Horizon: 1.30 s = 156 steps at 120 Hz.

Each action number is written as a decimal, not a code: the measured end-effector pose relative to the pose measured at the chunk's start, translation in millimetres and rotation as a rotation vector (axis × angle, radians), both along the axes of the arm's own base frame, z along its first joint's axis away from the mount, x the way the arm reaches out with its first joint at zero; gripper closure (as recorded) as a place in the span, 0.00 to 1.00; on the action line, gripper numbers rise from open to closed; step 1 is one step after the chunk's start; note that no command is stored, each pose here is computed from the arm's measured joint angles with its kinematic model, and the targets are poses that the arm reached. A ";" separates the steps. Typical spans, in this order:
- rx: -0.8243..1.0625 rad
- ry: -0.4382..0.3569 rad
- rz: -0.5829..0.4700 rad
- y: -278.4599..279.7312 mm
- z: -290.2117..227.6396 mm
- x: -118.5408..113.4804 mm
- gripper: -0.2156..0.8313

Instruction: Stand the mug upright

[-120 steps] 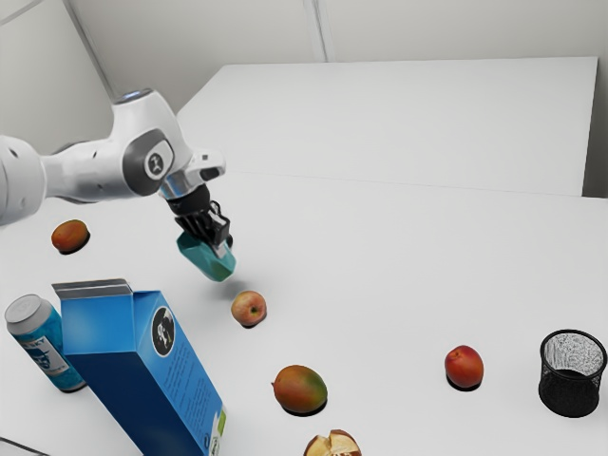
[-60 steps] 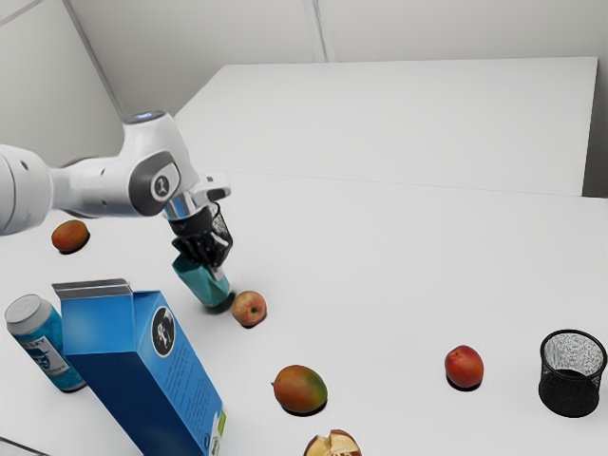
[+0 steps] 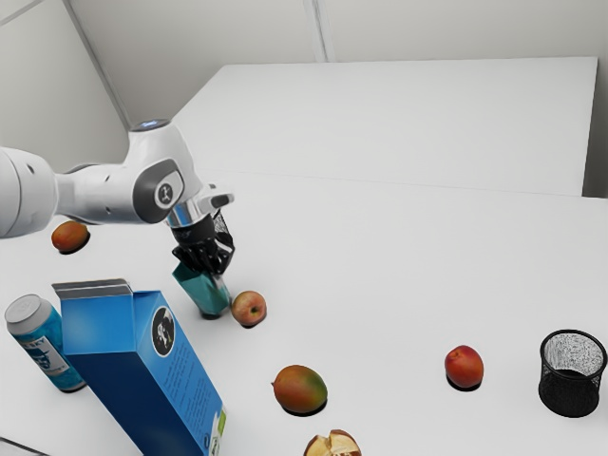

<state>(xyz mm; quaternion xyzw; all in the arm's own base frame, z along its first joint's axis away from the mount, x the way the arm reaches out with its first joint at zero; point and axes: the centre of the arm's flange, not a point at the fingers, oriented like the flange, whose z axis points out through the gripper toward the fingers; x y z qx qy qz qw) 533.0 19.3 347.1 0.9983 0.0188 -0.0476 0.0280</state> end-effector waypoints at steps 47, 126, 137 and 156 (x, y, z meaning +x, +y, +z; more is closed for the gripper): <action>0.004 -0.064 0.018 -4.3 26.3 1.6 0.64; -0.002 -0.130 -0.002 -18.4 175.2 24.3 0.27; 0.000 -0.123 -0.006 -18.8 199.6 24.9 0.26; 0.025 -0.112 -0.014 -16.3 234.9 22.2 0.24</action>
